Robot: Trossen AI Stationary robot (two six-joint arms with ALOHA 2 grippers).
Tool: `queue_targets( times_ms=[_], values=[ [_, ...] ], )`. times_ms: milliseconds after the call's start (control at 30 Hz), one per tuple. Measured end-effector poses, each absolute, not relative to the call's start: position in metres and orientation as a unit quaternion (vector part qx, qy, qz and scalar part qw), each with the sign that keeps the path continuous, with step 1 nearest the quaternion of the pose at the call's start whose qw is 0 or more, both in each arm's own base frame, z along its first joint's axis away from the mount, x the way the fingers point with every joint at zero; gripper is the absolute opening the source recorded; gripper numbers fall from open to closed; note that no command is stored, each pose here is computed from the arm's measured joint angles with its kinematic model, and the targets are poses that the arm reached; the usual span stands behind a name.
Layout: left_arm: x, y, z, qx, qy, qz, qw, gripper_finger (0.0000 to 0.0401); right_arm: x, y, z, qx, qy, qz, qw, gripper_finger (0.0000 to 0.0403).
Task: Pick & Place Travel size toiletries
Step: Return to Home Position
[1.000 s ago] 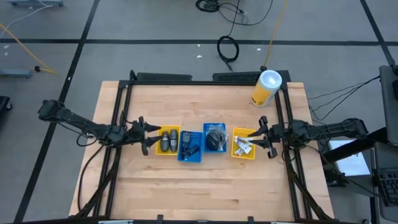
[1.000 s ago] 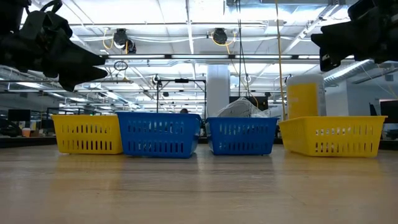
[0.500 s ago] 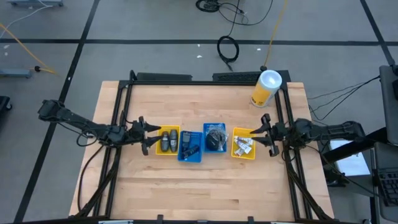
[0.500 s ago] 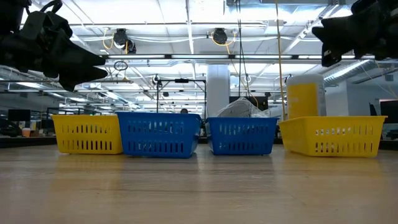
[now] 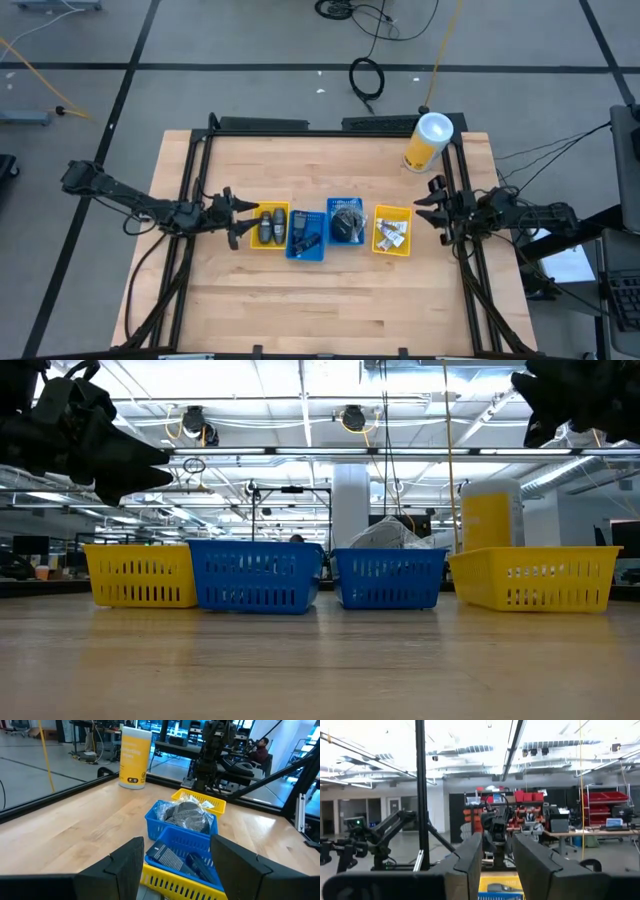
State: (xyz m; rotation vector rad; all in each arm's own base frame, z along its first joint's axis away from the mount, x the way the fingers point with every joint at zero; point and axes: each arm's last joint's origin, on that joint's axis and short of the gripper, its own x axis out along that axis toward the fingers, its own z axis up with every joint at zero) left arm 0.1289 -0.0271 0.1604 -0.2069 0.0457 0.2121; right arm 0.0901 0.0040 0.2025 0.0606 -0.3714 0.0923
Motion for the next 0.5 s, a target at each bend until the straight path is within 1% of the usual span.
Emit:
queue_targets(
  times_ms=[500],
  values=[
    [0.1289,-0.0272,0.1604,-0.103,0.023,0.105,0.989,0.0228,0.0907,0.0040,0.2013,0.030,-0.178,0.046,0.983,0.0102]
  ],
)
